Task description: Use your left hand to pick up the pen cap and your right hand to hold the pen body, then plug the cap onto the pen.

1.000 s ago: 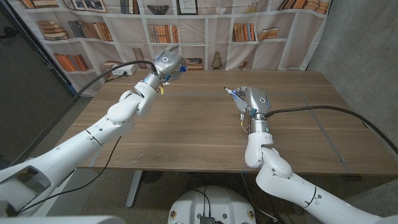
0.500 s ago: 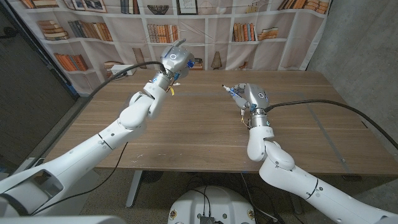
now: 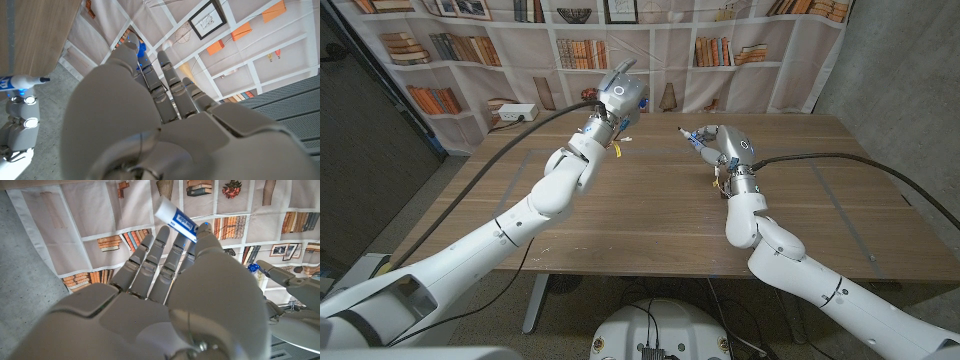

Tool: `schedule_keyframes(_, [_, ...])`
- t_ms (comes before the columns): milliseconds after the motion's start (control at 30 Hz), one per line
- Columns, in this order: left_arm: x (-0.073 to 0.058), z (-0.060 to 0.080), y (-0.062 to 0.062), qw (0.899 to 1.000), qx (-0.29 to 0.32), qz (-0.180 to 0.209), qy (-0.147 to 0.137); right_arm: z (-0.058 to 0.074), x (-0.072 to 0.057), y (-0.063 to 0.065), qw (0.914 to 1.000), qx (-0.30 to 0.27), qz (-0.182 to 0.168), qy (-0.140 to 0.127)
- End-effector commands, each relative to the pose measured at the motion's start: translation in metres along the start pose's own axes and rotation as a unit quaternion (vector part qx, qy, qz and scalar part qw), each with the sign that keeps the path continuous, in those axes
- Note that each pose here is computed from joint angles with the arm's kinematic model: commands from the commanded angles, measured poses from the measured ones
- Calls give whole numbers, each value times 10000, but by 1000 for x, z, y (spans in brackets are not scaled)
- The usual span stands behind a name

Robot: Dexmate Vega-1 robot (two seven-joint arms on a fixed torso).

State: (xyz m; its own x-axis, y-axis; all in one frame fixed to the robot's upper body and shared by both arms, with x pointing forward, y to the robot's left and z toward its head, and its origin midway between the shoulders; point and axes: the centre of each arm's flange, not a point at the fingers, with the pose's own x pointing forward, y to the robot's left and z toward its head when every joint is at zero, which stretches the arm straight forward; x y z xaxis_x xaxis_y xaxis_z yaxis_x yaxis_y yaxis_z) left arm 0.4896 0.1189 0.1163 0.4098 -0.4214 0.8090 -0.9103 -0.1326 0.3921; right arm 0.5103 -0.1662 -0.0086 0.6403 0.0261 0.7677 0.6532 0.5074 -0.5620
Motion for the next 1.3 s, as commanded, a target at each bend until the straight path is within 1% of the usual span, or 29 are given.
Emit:
schedule_keyframes(33, [7, 19, 8, 9999, 28, 84, 52, -6, 9, -7, 9996, 245, -88, -68])
schedule_keyframes(233, [5, 22, 14, 9999, -18, 141, -26, -5, 9, -3, 9997, 212, -76, -35])
schedule_keyframes(367, [3, 24, 16, 9998, -79, 147, -132, -3, 10, -1, 9997, 205, -99, -1])
schedule_keyframes(533, [1, 26, 17, 9994, -147, 117, -278, 1, 10, -1, 9997, 198, -172, -22])
schedule_keyframes(667, [-1, 26, 17, 9990, -212, -11, -385, 4, 10, -1, 9997, 89, -231, -67])
schedule_keyframes(767, [-2, 25, 17, 9990, -144, -42, -430, 6, 8, -1, 9996, -12, -262, -101])
schedule_keyframes(933, [-2, 23, 16, 9986, -41, -70, -529, 11, 4, -2, 9985, -289, -414, -210])
schedule_keyframes(1100, [-1, 26, 17, 9979, 170, 35, -616, 16, 0, 2, 9960, -600, -599, -286])
schedule_keyframes(1300, [-1, 28, 21, 9961, 468, 208, -719, 17, -3, 4, 9950, -783, -538, -321])
